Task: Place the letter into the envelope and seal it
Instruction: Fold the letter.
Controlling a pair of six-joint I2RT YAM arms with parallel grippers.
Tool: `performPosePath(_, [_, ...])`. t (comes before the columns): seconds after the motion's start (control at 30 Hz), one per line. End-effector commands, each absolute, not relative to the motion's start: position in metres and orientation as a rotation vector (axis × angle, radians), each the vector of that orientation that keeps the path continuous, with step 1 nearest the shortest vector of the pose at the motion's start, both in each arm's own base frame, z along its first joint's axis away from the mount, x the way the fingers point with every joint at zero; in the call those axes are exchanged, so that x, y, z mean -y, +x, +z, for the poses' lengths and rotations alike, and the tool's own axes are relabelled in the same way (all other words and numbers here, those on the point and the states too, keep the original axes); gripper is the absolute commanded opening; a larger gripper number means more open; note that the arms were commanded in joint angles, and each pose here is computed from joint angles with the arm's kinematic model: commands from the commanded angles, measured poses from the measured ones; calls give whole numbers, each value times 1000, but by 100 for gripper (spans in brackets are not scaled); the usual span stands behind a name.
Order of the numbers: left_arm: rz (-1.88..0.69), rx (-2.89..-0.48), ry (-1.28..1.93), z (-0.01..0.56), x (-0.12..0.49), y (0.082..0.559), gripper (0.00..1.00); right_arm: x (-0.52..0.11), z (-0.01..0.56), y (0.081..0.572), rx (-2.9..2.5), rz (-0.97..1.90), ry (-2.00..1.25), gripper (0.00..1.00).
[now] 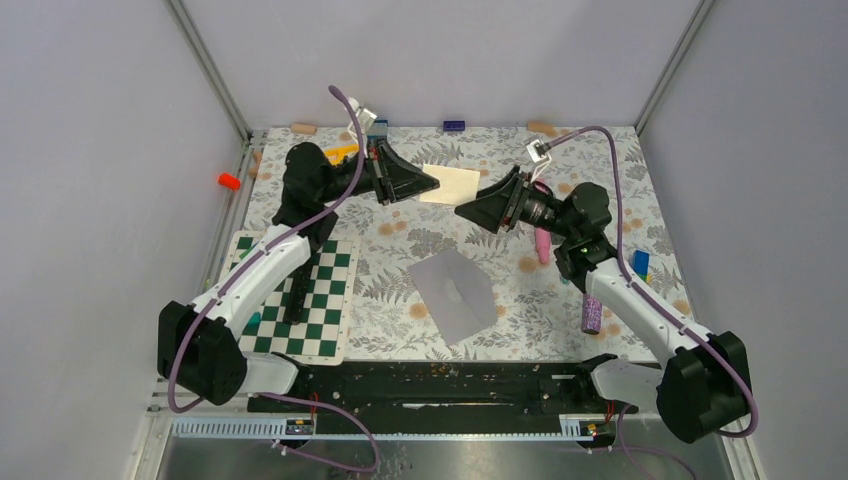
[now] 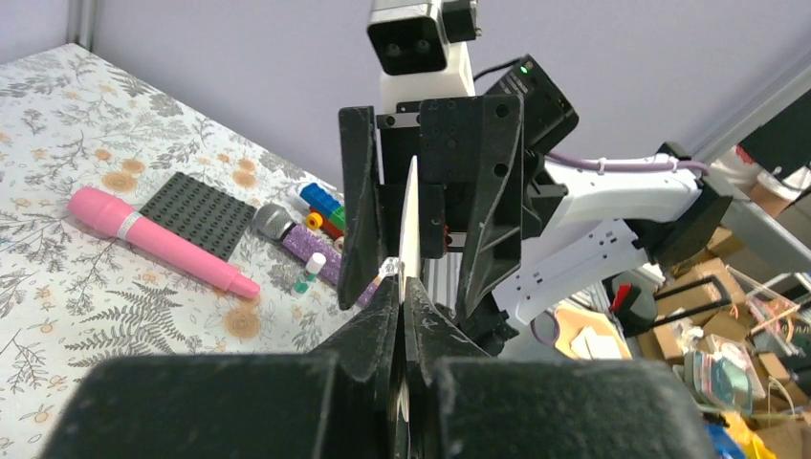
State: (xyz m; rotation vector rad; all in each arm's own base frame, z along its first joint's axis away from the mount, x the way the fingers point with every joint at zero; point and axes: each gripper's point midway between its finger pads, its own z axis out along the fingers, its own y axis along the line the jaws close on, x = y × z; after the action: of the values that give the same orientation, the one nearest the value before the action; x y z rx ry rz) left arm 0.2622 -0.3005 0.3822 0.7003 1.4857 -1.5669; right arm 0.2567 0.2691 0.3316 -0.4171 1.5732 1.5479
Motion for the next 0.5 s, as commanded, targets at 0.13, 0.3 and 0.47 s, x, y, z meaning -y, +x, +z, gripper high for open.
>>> performPosePath(0.13, [-1579, -1357, 571, 411, 282, 265, 0, -271, 365, 266, -1431, 1646, -347, 69])
performPosePath(0.3, [-1613, -1367, 522, 411, 284, 270, 0, -267, 361, 267, -1402, 1586, -352, 69])
performPosePath(0.47, [-1669, -1383, 488, 406, 290, 275, 0, -264, 367, 264, -1384, 1562, -377, 70])
